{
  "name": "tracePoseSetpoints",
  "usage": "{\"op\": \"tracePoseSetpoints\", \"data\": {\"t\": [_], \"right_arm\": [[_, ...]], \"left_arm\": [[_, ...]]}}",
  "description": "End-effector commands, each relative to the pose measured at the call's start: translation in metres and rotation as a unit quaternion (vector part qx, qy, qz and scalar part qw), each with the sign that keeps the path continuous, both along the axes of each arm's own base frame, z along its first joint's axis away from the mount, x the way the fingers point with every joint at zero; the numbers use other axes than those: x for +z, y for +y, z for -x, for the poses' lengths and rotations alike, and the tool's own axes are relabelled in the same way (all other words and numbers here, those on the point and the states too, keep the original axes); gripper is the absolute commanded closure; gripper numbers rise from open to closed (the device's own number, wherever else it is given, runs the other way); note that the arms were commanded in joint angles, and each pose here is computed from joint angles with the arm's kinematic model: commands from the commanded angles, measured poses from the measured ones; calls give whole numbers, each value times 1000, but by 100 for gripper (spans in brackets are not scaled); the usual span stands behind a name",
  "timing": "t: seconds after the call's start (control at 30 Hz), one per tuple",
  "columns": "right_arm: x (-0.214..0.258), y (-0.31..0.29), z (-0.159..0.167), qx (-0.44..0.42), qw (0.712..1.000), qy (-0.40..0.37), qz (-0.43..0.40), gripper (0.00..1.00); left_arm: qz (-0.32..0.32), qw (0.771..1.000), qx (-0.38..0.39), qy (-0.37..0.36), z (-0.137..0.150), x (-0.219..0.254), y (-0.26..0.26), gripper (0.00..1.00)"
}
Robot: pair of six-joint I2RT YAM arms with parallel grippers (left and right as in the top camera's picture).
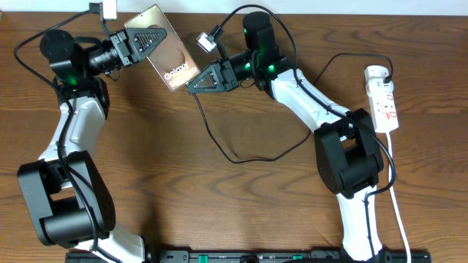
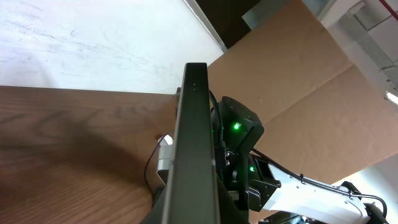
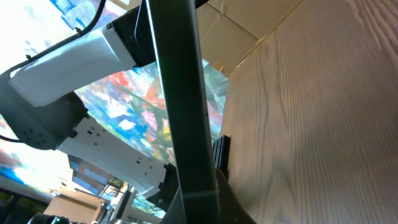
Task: Plug charger to phone and switch on socket
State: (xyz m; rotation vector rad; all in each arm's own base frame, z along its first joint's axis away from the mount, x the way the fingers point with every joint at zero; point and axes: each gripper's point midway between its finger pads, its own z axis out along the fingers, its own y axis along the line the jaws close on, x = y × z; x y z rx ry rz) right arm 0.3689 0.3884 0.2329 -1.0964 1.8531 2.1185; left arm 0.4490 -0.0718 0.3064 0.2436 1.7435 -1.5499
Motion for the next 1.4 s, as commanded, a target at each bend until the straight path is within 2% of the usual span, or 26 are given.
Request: {"op": "tracePoseSetpoints", "data": {"t": [0.0, 0.37, 0.57, 0.6, 0.8, 0.93, 1.2, 1.37], "right_arm": [[20, 8, -11, -40, 999, -37, -5, 99], [20, 7, -11, -37, 999, -36, -6, 98], [20, 7, -11, -37, 999, -36, -7, 82], [20, 7, -11, -37, 999, -36, -6, 77], [20, 7, -11, -37, 999, -37, -7, 26], [20, 7, -11, -37, 999, -37, -7, 2], [20, 7, -11, -37, 999, -36, -6, 1], [20, 5, -13, -40, 999, -36, -6, 1]], "left_arm": [[-17, 994, -111, -1, 34, -9, -39, 93], [-17, 994, -107, -1, 33, -9, -36, 93], [-17, 995, -94, 0, 30, -9, -24, 93], [-17, 996, -91, 0, 30, -9, -22, 93], [-17, 996, -82, 2, 28, -9, -15, 92], [-17, 996, -82, 2, 28, -9, -15, 93], [-17, 997, -79, 1, 28, -9, -11, 93], [-15, 999, -51, 6, 24, -9, 12, 92]]}}
